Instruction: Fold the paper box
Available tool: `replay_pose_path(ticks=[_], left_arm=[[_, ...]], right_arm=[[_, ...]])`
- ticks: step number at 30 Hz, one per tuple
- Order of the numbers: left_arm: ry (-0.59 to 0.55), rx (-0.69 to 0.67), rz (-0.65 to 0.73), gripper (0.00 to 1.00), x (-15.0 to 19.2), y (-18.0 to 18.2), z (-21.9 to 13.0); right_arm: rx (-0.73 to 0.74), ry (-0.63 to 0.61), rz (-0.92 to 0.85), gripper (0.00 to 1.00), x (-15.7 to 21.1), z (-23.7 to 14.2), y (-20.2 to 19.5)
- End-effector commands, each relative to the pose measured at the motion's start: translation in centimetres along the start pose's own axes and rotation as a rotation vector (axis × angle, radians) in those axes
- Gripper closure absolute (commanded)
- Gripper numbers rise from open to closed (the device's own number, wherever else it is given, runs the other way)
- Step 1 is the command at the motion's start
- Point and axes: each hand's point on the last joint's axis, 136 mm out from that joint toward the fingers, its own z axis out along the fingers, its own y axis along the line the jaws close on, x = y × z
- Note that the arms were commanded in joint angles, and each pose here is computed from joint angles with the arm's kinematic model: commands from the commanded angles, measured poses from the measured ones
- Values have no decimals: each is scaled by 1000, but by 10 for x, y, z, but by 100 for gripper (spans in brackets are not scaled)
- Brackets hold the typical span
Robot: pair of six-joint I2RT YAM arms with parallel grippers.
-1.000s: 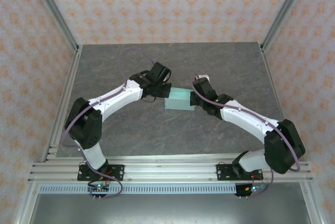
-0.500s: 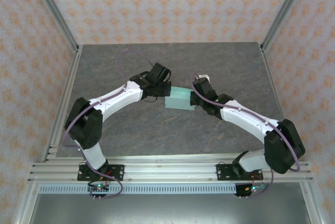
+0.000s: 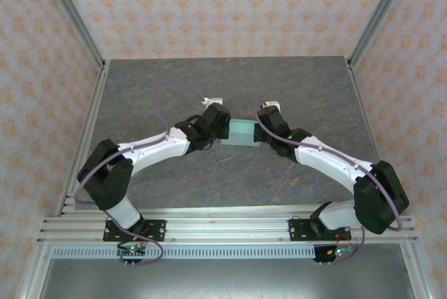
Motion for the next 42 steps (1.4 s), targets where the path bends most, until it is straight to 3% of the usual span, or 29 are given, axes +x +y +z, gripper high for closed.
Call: replay_pose_path(ticks=[1, 8, 24, 33, 42], left_arm=[[-19, -107, 7, 100, 29, 22, 5], [-119, -187, 49, 100, 46, 32, 1], [-172, -250, 109, 100, 72, 49, 16], [-184, -281, 175, 100, 65, 46, 10], [-190, -290, 198, 100, 59, 44, 3]], right_arm=[[35, 7, -23, 100, 21, 1, -5], [63, -31, -5, 100, 42, 6, -15], [32, 0, -12, 99, 59, 18, -10], [-7, -23, -28, 88, 30, -3, 1], [-67, 0, -49, 65, 17, -14, 15]])
